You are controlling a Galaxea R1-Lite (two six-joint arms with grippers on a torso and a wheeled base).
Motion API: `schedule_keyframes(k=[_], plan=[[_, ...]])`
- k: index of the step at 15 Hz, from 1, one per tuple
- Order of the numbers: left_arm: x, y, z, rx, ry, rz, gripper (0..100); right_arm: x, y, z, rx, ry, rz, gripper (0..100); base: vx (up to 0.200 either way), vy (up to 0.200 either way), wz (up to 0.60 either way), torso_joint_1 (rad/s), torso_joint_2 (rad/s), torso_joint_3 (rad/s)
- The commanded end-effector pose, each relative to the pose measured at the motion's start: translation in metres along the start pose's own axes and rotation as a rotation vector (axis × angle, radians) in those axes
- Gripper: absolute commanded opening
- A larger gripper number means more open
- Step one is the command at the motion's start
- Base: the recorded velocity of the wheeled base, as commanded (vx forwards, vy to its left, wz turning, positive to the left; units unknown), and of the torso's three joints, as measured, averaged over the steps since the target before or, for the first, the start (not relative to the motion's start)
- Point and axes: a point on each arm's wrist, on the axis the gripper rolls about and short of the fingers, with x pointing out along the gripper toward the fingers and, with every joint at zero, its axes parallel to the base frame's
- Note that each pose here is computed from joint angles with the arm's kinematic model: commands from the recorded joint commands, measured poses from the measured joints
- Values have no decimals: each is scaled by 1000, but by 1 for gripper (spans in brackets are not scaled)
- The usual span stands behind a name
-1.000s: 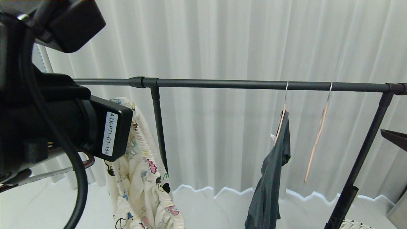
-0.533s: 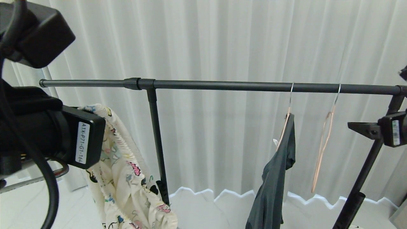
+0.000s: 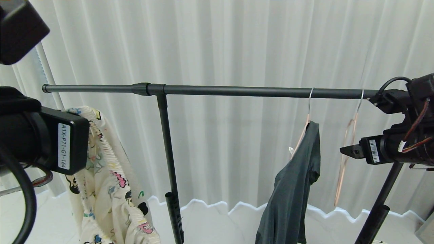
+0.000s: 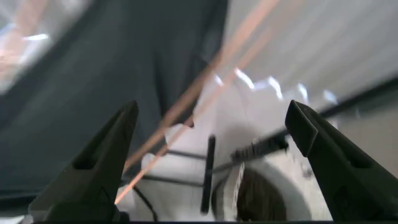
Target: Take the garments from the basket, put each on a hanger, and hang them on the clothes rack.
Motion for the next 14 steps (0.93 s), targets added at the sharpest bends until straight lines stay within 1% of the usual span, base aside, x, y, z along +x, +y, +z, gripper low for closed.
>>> schedule_keyframes(k=[1,4,8,11,14], plan=[[1,-1,0,4,4,1,0,0,0,-2,35,14,-12,100,0,0,0,0,0,0],[2,-2,0,7,5,0,0,-5,-3,-7,60,29,-16,100,0,0,0,0,0,0],[2,-3,-1,9,7,0,0,-7,-9,-15,64,46,-32,100,0,0,0,0,0,0],[2,-3,-1,9,7,0,0,-6,-9,-14,68,41,-30,100,0,0,0,0,0,0],[2,-2,-1,8,6,0,0,1,-6,-12,65,49,-31,100,0,0,0,0,0,0]])
